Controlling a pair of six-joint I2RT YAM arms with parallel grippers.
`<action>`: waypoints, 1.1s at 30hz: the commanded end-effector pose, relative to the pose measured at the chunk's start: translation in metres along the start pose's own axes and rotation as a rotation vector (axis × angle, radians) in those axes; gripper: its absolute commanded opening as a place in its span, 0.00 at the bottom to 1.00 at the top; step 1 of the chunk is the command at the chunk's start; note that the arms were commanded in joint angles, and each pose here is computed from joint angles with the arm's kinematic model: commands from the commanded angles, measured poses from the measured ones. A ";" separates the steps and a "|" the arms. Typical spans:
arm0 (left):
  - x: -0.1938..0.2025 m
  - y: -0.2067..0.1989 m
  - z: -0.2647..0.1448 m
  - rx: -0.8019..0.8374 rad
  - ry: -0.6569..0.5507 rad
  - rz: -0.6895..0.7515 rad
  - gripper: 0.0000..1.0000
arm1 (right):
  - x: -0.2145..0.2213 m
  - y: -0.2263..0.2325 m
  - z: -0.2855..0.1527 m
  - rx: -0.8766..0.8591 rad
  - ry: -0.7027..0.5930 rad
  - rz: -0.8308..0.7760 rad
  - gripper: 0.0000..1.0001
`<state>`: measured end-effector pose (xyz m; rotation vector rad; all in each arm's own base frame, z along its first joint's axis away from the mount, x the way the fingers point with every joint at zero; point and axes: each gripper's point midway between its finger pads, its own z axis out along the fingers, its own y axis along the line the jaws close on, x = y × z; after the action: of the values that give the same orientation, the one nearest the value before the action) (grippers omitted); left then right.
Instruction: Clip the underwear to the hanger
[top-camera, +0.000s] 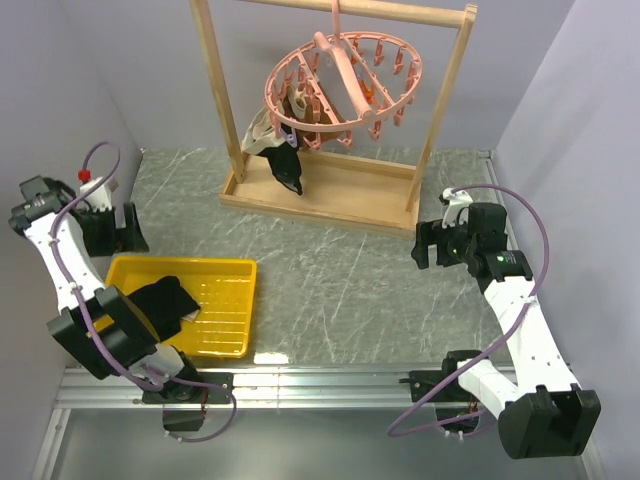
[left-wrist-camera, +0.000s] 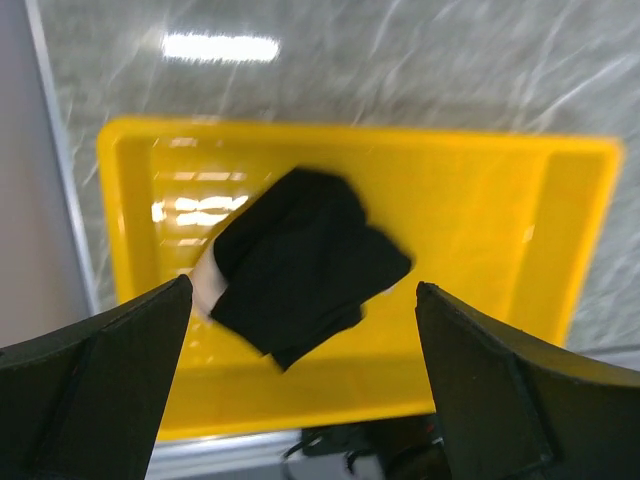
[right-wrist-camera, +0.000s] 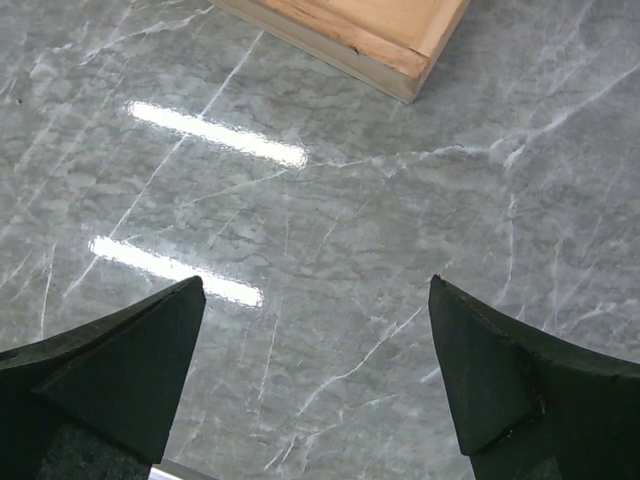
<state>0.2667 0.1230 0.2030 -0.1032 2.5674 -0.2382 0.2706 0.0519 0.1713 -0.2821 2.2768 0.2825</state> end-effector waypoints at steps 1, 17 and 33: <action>0.030 0.022 -0.005 -0.018 0.078 0.117 0.99 | -0.027 0.005 -0.009 -0.026 -0.077 -0.055 1.00; 0.116 0.049 0.042 0.014 0.247 0.278 0.98 | -0.036 0.009 -0.014 -0.037 -0.131 -0.073 1.00; 0.058 -0.035 0.009 0.169 0.053 0.356 0.00 | -0.042 0.009 -0.014 -0.039 -0.131 -0.062 1.00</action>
<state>0.2054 0.1144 0.1156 0.3845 2.7188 -0.2312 0.2756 0.0576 0.1864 -0.3310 2.2073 0.3036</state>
